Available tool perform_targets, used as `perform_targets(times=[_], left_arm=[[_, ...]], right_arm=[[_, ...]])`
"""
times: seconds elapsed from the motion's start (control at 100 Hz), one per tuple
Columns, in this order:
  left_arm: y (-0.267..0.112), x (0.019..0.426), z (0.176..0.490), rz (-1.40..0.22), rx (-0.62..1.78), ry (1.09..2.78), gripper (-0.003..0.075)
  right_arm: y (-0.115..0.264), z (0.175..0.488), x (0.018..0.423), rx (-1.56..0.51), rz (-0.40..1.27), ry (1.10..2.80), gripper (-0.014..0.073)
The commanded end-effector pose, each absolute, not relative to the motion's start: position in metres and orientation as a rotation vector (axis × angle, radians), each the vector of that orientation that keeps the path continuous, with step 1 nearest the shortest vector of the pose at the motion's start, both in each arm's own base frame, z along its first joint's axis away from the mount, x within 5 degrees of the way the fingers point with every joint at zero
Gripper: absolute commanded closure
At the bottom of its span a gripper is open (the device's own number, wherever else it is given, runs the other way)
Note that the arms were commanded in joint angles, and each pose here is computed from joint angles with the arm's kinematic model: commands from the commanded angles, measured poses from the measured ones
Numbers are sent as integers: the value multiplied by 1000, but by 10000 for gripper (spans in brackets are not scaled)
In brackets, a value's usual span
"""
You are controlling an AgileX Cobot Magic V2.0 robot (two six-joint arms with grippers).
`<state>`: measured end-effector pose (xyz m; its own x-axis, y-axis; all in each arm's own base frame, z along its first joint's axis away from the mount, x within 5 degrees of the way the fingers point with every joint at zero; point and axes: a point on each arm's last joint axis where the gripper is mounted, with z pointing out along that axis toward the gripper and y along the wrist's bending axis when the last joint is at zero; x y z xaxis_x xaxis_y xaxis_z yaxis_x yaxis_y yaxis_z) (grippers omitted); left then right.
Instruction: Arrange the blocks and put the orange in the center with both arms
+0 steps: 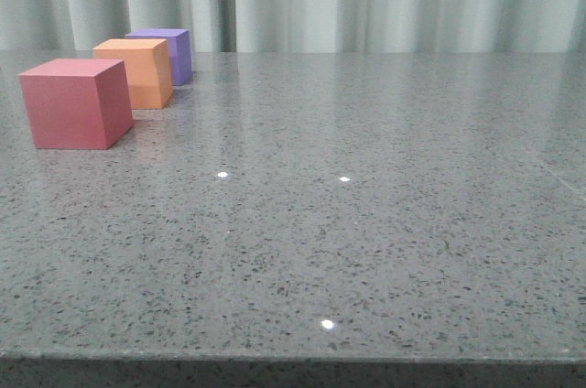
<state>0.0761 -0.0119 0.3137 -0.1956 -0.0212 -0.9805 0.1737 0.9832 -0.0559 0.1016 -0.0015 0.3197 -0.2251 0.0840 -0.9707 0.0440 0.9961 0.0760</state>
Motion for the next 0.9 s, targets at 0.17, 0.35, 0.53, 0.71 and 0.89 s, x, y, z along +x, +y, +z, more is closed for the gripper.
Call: perform_targets(times=[0.17, 0.35, 0.53, 0.71, 0.89], left_arm=[[-10, 77, 317, -139, 95, 1624, 741], [-9, 68, 300, -166, 64, 1550, 741], [-8, 60, 273, -146, 77, 1465, 741], [-8, 54, 240, -167, 66, 1440, 741], [-7, 52, 214, -159, 59, 1435, 741]], right_arm=[[-1, 335, 102, 67, 36, 1697, 664], [-1, 335, 102, 67, 36, 1697, 664], [-1, 335, 102, 67, 36, 1697, 664], [-1, 335, 102, 67, 36, 1697, 664], [-1, 335, 102, 67, 36, 1697, 664]])
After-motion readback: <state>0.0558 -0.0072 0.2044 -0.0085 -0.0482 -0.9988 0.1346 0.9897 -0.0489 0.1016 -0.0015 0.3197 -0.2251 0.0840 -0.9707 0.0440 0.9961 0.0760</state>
